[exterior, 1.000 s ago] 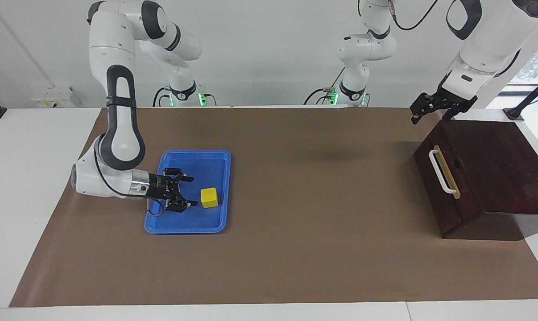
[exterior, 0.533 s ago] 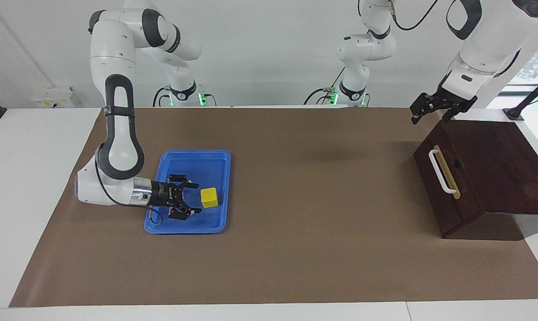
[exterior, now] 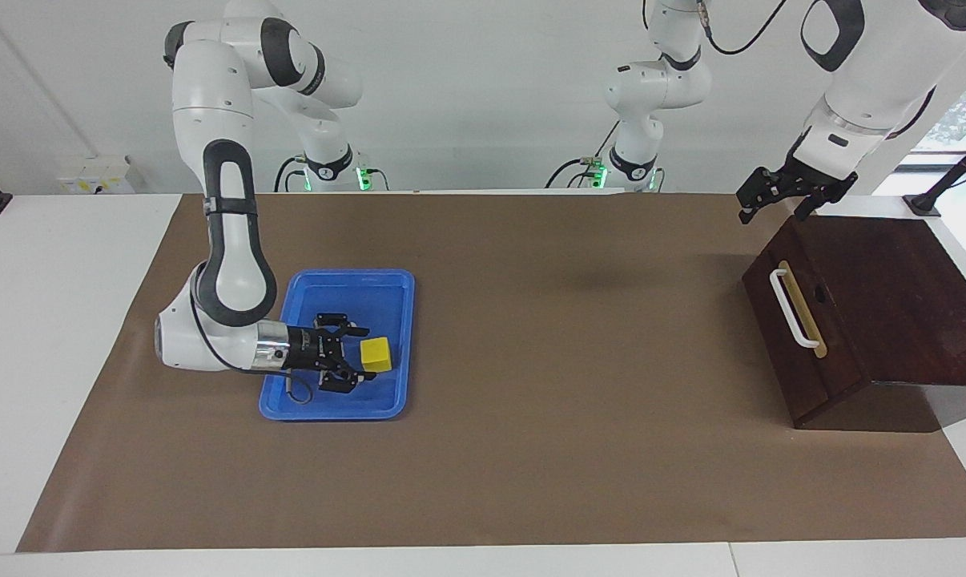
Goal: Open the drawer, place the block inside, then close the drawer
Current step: 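Reach the open right gripper over the yellow block in the tray, then grasp and lift the yellow block while the left gripper pulls the drawer open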
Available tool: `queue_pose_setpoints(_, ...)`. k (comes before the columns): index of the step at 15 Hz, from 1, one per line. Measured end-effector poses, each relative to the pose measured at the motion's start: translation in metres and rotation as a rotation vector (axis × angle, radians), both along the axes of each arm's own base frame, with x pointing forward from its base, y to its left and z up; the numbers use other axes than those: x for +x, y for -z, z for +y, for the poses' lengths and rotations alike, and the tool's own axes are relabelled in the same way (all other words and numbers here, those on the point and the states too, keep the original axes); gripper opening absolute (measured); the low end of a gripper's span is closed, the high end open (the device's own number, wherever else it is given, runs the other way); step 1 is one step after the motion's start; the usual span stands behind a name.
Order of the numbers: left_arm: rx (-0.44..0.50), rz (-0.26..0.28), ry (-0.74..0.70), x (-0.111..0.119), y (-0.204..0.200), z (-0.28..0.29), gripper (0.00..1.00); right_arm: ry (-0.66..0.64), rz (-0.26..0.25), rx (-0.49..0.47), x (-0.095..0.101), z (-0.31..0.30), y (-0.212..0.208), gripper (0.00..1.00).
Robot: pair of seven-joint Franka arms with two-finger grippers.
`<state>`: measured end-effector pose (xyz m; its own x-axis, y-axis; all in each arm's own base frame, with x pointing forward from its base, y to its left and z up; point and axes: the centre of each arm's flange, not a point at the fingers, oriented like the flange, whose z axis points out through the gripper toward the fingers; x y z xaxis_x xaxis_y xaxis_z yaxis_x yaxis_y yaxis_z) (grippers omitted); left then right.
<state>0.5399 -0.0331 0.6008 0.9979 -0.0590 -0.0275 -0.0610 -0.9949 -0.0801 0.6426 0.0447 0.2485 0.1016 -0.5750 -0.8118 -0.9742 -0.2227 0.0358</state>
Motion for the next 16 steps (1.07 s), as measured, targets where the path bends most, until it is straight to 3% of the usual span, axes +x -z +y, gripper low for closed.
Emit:
queue_pose_setpoints(4,0.178,-0.037,0.130,0.001,0.034,-0.045,1.00,0.003,-0.001,-0.003,0.000,-0.001,0.002,1.00)
queue_pose_setpoints(8,0.375,-0.032,0.150,0.009,0.090,-0.058,1.00,0.004,-0.001,-0.003,0.000,-0.001,0.002,1.00)
queue_pose_setpoints(12,0.498,-0.022,0.184,0.029,0.156,-0.053,1.00,0.004,-0.001,-0.004,0.000,-0.001,0.002,0.98)
queue_pose_setpoints(16,0.533,-0.049,0.205,0.038,0.190,-0.014,1.00,0.005,-0.002,-0.005,0.000,-0.001,0.001,0.56)
